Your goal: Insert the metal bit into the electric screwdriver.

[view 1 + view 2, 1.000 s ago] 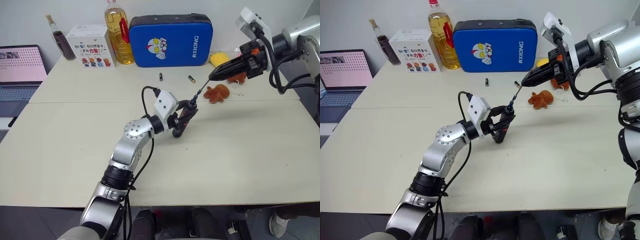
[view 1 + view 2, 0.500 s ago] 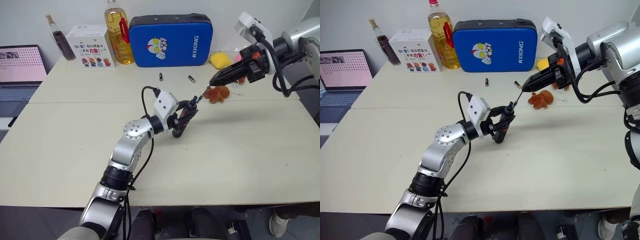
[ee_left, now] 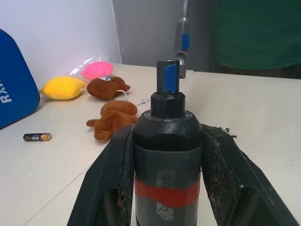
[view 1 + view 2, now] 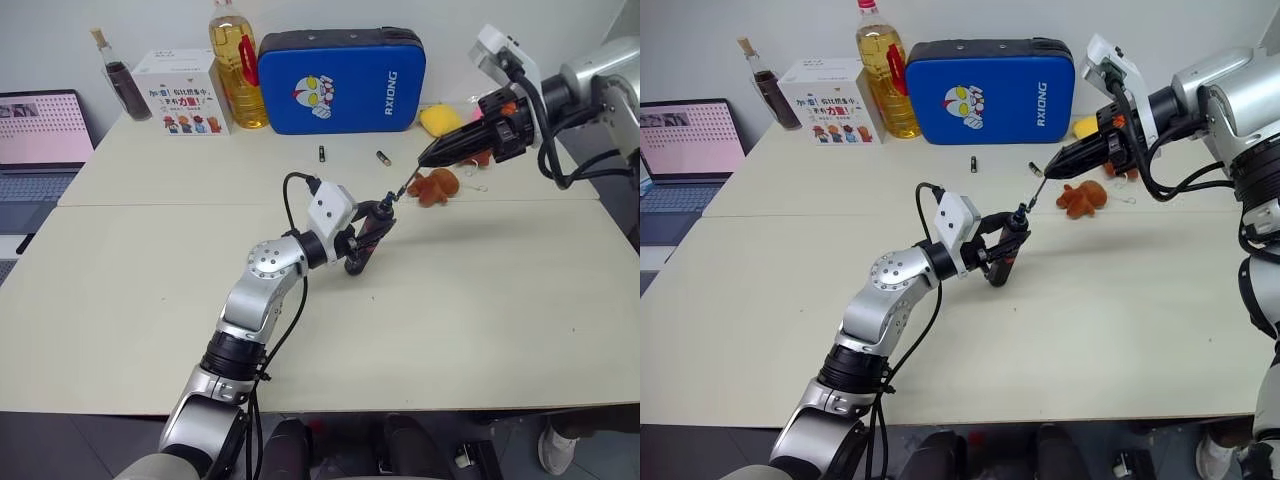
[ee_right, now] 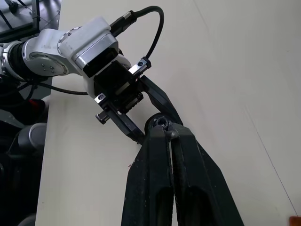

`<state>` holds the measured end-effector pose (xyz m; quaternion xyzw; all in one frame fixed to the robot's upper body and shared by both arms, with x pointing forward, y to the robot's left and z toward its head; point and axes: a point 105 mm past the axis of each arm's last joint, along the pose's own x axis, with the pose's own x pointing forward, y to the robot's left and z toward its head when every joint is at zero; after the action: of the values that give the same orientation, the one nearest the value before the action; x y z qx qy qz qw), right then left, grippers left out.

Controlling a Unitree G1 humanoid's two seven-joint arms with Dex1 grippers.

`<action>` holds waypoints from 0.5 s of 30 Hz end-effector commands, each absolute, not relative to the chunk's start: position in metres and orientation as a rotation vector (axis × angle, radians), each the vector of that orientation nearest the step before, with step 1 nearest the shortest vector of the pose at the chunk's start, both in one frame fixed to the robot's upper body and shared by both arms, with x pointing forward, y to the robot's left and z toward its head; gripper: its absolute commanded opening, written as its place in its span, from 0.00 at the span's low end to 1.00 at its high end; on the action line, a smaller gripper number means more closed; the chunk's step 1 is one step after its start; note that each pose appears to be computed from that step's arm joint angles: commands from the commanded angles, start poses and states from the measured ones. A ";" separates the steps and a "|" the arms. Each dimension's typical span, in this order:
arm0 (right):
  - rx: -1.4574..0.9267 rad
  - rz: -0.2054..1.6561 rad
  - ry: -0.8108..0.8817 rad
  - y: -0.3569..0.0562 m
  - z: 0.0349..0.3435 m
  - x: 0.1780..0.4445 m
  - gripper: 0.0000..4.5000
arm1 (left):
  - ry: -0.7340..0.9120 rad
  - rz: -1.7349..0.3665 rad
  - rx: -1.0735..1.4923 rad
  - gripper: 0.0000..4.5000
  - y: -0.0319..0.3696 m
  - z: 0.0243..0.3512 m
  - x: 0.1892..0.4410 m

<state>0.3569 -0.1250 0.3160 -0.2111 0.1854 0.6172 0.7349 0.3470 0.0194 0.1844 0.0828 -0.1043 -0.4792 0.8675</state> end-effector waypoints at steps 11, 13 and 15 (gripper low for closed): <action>-0.472 1.459 0.320 -0.116 0.346 0.341 0.01 | -0.212 -1.007 0.173 0.36 0.019 0.182 0.345; -0.463 1.469 0.324 -0.115 0.346 0.339 0.01 | -0.212 -1.006 0.174 0.36 0.019 0.182 0.345; -0.467 1.472 0.325 -0.115 0.345 0.339 0.01 | -0.212 -1.006 0.173 0.36 0.019 0.182 0.345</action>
<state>0.3555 -0.1187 0.3270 -0.2060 0.1698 0.6225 0.7357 0.3468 0.0193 0.1843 0.0830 -0.1044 -0.4796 0.8673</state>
